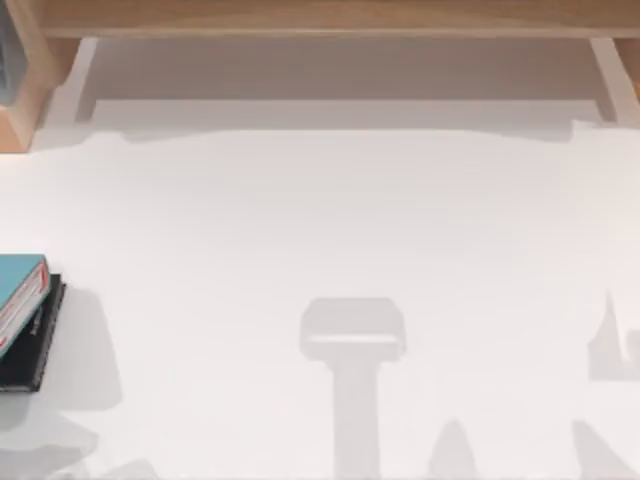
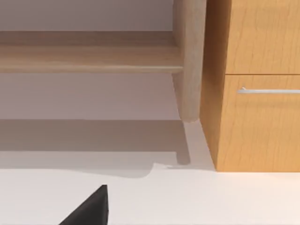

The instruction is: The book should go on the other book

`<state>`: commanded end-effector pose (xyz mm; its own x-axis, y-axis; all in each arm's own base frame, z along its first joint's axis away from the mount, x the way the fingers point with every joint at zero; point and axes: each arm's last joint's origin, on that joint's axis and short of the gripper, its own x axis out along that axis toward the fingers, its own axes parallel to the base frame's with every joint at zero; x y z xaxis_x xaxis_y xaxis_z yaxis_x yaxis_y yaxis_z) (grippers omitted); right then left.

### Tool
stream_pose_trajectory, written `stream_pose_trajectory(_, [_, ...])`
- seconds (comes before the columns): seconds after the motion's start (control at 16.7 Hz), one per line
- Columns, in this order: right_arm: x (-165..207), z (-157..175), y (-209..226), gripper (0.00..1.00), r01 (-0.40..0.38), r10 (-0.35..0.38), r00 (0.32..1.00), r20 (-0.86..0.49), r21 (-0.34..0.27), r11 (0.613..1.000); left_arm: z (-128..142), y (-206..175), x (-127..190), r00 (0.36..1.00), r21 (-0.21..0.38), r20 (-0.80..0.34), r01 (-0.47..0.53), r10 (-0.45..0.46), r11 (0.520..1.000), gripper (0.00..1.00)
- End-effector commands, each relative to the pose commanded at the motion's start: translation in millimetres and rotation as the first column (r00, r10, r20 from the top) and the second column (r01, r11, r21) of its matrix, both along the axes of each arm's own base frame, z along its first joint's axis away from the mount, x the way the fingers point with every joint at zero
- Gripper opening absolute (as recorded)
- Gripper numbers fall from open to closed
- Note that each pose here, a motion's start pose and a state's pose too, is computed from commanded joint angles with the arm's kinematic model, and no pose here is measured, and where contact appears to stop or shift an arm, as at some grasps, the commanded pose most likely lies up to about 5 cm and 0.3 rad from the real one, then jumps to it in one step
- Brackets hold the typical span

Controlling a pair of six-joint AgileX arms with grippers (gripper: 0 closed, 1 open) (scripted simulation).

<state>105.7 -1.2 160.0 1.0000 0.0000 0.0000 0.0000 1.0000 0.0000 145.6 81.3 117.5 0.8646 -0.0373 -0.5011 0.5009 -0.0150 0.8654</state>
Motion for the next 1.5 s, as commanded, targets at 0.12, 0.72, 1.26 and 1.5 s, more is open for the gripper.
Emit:
stream_pose_trajectory(0.12, [0.0, 0.0, 0.0, 1.0, 0.0, 0.0, 1.0, 0.0, 0.0, 1.0, 0.0, 0.0, 0.0, 1.0, 0.0, 0.0, 0.0, 0.0, 1.0, 0.0])
stream_pose_trajectory(0.72, [0.0, 0.0, 0.0, 1.0, 0.0, 0.0, 1.0, 0.0, 0.0, 1.0, -2.0, -0.1, 4.6, 1.0, 0.0, 0.0, 0.0, 0.0, 1.0, 0.0])
stream_pose_trajectory(1.26, [0.0, 0.0, 0.0, 1.0, 0.0, 0.0, 1.0, 0.0, 0.0, 1.0, -2.0, -0.1, 4.6, 1.0, 0.0, 0.0, 0.0, 0.0, 1.0, 0.68])
stream_pose_trajectory(1.5, [0.0, 0.0, 0.0, 1.0, 0.0, 0.0, 1.0, 0.0, 0.0, 1.0, -2.0, -0.1, 4.6, 1.0, 0.0, 0.0, 0.0, 0.0, 1.0, 0.98])
